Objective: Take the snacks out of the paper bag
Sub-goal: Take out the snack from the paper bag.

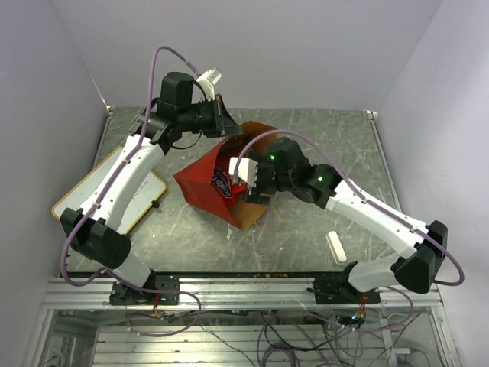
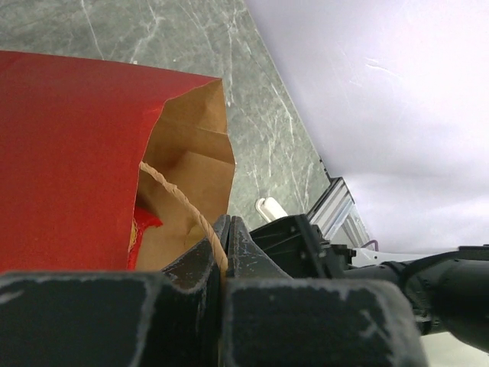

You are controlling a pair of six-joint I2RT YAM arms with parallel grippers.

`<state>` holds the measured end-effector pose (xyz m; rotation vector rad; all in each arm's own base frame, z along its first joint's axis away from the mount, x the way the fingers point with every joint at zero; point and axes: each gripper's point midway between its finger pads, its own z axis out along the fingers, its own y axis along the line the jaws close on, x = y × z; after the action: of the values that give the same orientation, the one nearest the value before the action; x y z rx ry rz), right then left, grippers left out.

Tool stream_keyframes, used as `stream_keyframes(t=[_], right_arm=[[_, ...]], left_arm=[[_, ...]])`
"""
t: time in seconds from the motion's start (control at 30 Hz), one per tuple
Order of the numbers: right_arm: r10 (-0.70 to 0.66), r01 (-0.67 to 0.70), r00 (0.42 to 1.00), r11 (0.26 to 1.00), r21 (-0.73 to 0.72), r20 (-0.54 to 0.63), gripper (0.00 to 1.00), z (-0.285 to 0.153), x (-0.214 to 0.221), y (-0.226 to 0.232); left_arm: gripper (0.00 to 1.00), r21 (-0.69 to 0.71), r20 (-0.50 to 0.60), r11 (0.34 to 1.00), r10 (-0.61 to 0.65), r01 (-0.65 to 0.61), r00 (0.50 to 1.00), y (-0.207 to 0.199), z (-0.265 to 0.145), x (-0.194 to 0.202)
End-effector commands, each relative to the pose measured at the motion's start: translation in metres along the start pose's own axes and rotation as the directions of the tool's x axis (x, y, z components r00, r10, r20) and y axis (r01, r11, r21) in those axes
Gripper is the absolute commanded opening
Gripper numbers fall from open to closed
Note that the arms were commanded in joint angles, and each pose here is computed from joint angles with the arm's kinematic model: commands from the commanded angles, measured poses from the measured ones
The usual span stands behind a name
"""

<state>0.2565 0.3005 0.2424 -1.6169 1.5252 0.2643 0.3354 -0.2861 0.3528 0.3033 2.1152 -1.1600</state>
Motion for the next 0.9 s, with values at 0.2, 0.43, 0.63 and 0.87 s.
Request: stream_keyframes(t=[0.2, 0.43, 0.63, 0.87], right_arm=[[-0.291, 0.296, 0.952, 0.954, -0.044, 0.096, 0.79, 0.057, 0.026, 0.022], [-0.364, 0.358, 0.922, 0.931, 0.073, 0.129, 0.76, 0.09, 0.035, 0.006], [-0.472, 0.452, 0.878, 0.872, 0.188, 0.076, 0.75, 0.112, 0.05, -0.01], [-0.541, 0.53, 0.841, 0.825, 0.197, 0.004, 0.57, 0.135, 0.058, -0.025]], left_arm=[[0.07, 0.045, 0.026, 0.999, -0.026, 0.024, 0.999, -0.021, -0.006, -0.012], [0.07, 0.075, 0.015, 0.993, -0.09, 0.089, 0.996, -0.017, -0.007, 0.002], [0.07, 0.07, 0.006, 0.995, -0.066, 0.066, 0.998, -0.014, -0.007, -0.004], [0.07, 0.065, -0.02, 0.996, -0.066, 0.067, 0.998, -0.007, -0.008, -0.003]])
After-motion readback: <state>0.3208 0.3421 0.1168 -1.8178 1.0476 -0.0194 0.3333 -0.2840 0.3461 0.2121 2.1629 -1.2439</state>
